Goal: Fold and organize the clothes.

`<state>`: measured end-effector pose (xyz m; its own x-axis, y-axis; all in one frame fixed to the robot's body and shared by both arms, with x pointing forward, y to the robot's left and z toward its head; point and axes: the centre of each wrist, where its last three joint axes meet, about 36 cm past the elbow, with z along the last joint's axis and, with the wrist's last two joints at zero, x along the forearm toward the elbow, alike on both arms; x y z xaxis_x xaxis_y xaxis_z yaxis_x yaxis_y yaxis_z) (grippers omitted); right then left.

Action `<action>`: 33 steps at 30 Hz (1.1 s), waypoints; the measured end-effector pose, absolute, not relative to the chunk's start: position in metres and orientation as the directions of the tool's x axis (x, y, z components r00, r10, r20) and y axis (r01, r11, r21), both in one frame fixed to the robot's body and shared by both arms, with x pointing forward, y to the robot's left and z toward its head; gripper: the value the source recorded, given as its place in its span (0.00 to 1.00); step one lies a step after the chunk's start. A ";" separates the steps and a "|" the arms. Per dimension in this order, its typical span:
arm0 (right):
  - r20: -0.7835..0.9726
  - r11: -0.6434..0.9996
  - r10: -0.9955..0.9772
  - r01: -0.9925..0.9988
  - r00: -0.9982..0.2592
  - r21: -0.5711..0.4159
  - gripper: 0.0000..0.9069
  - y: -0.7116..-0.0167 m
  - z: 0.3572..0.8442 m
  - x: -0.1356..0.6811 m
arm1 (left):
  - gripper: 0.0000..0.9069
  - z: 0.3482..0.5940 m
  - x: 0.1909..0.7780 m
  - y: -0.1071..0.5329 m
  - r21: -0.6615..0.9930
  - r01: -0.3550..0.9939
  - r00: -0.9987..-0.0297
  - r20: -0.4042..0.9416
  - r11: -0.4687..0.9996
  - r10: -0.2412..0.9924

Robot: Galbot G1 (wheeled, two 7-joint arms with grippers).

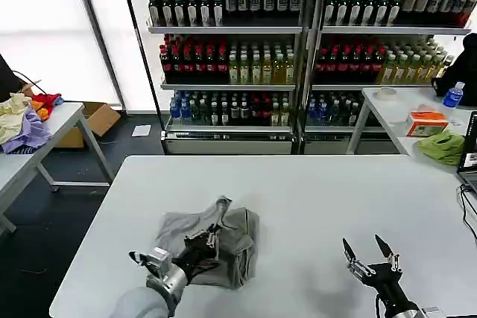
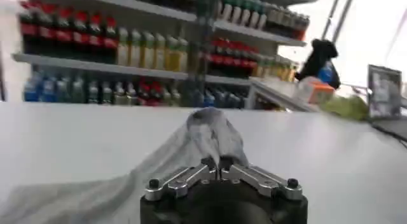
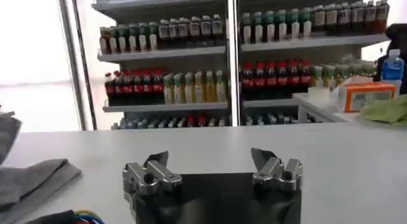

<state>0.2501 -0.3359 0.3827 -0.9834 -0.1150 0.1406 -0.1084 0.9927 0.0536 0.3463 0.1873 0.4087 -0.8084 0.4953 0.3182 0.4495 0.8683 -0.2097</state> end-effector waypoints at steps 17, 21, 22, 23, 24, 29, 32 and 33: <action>0.137 0.988 -0.151 -0.145 -0.979 0.052 1.00 -0.325 0.385 0.255 | 1.00 0.423 0.349 0.196 -0.206 0.548 -0.762 0.276 0.811 0.585; 0.139 0.984 -0.174 -0.168 -0.975 0.058 1.00 -0.323 0.384 0.256 | 1.00 0.431 0.355 0.220 -0.168 0.522 -0.792 0.269 0.836 0.548; 0.140 0.983 -0.180 -0.173 -0.974 0.060 1.00 -0.323 0.384 0.257 | 1.00 0.433 0.356 0.227 -0.158 0.512 -0.800 0.268 0.844 0.536; 0.141 0.982 -0.184 -0.177 -0.973 0.061 1.00 -0.323 0.384 0.257 | 1.00 0.435 0.358 0.232 -0.148 0.503 -0.808 0.268 0.851 0.525; 0.142 0.982 -0.188 -0.181 -0.972 0.061 1.00 -0.323 0.383 0.258 | 1.00 0.436 0.359 0.239 -0.138 0.493 -0.816 0.269 0.859 0.512; 0.145 0.978 -0.205 -0.199 -0.968 0.054 1.00 -0.324 0.383 0.261 | 1.00 0.436 0.361 0.271 -0.076 0.436 -0.845 0.309 0.897 0.437; 0.149 0.977 -0.211 -0.205 -0.966 0.054 1.00 -0.325 0.383 0.262 | 1.00 0.432 0.357 0.284 -0.039 0.401 -0.854 0.346 0.915 0.389; 0.150 0.977 -0.213 -0.207 -0.966 0.054 1.00 -0.325 0.383 0.262 | 1.00 0.430 0.355 0.286 -0.033 0.391 -0.855 0.358 0.920 0.376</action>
